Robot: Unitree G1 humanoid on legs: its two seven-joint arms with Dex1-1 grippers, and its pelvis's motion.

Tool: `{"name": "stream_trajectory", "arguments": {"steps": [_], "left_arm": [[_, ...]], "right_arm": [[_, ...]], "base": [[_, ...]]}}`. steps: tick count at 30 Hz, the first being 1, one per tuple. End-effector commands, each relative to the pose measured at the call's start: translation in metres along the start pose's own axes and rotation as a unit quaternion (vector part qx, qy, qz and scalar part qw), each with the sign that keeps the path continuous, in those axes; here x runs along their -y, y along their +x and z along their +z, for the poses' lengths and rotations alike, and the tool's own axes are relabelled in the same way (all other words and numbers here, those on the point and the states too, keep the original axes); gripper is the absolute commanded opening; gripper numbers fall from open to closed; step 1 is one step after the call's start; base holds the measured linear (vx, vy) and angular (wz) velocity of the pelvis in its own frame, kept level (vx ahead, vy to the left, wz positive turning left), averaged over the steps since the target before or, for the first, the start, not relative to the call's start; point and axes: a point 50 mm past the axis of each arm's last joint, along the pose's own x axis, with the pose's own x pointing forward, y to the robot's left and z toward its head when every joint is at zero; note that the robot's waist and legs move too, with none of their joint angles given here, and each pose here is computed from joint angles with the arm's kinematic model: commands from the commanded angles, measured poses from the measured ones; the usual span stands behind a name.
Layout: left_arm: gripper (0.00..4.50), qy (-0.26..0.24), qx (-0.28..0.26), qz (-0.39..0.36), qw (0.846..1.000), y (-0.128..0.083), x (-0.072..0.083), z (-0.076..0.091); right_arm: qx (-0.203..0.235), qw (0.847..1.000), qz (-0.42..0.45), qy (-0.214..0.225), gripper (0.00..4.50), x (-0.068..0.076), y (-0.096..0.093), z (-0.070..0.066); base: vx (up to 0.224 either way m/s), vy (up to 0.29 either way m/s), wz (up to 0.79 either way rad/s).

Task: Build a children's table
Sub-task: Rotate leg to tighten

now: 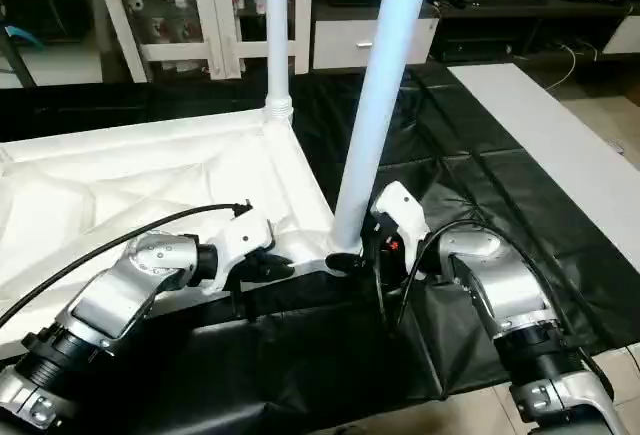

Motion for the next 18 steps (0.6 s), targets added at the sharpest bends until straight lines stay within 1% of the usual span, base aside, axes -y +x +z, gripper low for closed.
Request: {"name": "stream_trajectory", "arguments": {"steps": [1, 2, 3, 6, 7, 9, 12, 13, 18], "left_arm": [[0.0, 0.008, -0.004, -0.035, 0.999, 0.006, 0.0094, 0.0023], [0.0, 0.008, -0.005, -0.036, 0.999, 0.0059, 0.0096, 0.0023], [0.0, 0.008, -0.005, -0.036, 0.999, 0.0059, 0.0096, 0.0022], [0.0, 0.007, -0.008, -0.035, 0.999, 0.0051, 0.0096, 0.001], [0.0, 0.007, -0.008, -0.035, 0.999, 0.0049, 0.0096, 0.0008], [0.0, 0.007, -0.009, -0.034, 0.999, 0.0044, 0.0092, 0.0005], [0.0, 0.006, -0.011, -0.033, 0.999, 0.0038, 0.0093, -0.0005], [0.0, 0.005, -0.011, -0.034, 0.999, 0.0037, 0.0096, -0.0011], [0.0, 0.002, -0.013, -0.035, 0.999, 0.0035, 0.0106, -0.0024]], "right_arm": [[-0.009, 1.0, 0.003, -0.008, 3.86, 0.0015, 0.0031, 0.0005], [-0.009, 1.0, 0.003, -0.009, 3.7, 0.0023, 0.0039, 0.0012], [-0.01, 1.0, 0.002, -0.009, 3.7, 0.0027, 0.0041, 0.0013], [-0.017, 1.0, -0.006, -0.011, 3.42, 0.0063, 0.0064, 0.0014], [-0.018, 1.0, -0.006, -0.012, 3.42, 0.0065, 0.0065, 0.0013], [-0.02, 1.0, -0.005, -0.012, 3.16, 0.007, 0.0068, 0.001], [-0.018, 1.0, -0.005, -0.009, 3.06, 0.0079, 0.0069, 0.001], [-0.016, 1.0, -0.004, -0.008, 2.86, 0.008, 0.0071, 0.0013], [-0.01, 1.0, -0.001, -0.006, 2.74, 0.0084, 0.0077, 0.0021]], "base": [[0.0, 0.0, 0.0], [0.0, 0.0, 0.0], [0.0, 0.0, 0.0], [0.0, 0.0, 0.0], [0.0, 0.0, 0.0], [0.0, 0.0, 0.0], [0.0, 0.0, 0.0], [0.0, 0.0, 0.0], [0.0, 0.0, 0.0]]}}
